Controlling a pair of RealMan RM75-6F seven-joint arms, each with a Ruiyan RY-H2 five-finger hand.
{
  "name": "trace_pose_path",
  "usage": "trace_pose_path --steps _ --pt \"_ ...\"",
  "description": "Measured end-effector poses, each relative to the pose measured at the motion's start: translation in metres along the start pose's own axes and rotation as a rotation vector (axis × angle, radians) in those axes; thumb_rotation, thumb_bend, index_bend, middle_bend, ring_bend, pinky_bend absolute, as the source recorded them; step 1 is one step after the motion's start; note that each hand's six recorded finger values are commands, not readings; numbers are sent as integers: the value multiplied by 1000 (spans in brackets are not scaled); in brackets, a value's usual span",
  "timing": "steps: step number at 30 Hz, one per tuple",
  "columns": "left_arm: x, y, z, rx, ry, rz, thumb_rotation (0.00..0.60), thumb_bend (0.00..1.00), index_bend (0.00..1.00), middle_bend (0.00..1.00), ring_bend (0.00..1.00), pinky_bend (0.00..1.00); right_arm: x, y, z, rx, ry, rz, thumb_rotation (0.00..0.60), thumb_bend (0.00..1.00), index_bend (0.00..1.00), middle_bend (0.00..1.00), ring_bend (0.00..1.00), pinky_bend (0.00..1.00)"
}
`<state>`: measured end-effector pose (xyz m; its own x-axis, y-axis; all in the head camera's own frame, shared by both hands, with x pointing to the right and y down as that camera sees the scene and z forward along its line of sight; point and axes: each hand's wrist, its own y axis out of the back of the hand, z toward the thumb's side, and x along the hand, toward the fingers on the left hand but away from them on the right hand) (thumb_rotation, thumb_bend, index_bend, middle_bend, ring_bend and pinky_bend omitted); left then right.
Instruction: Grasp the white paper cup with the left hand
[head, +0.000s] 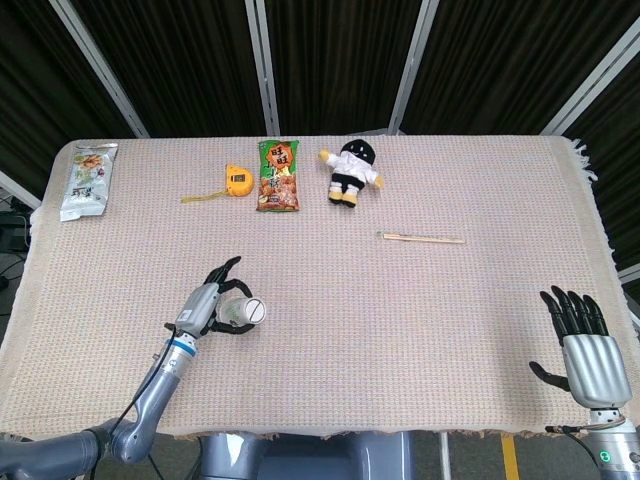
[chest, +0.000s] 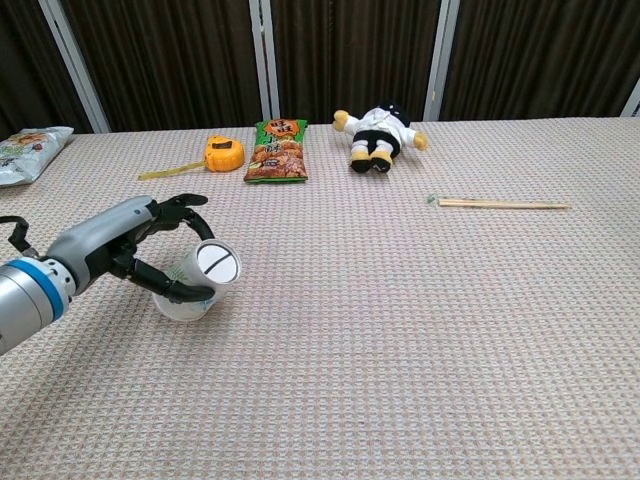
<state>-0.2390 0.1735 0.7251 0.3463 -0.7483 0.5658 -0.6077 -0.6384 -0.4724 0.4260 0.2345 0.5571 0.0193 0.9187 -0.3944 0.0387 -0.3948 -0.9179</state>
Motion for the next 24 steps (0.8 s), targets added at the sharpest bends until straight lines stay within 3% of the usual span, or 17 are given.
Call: trace_pose_path --steps 8,9,13,14,20,24 --pt "-7 14 -19 24 41 11 600 83 366 0 0 0 0 -1 1 3 1 2 600 53 0 0 0 0" --pt "-9 17 -22 28 48 16 600 84 333 0 0 0 0 -1 1 3 2 2 600 53 0 0 0 0" --pt "-17 28 -31 46 62 29 600 84 26 0 0 0 1 -1 2 5 2 2 600 54 0 0 0 0" --pt "-18 30 -32 56 63 29 600 84 1 0 0 0 1 -2 2 6 2 3 600 53 0 0 0 0" --pt "-30 43 -39 112 62 40 600 83 0 0 0 0 1 -2 3 12 4 5 600 53 0 0 0 0" --pt "-38 57 -39 163 41 85 600 83 0 0 0 0 0 -1 2 14 3 -3 600 52 0 0 0 0"
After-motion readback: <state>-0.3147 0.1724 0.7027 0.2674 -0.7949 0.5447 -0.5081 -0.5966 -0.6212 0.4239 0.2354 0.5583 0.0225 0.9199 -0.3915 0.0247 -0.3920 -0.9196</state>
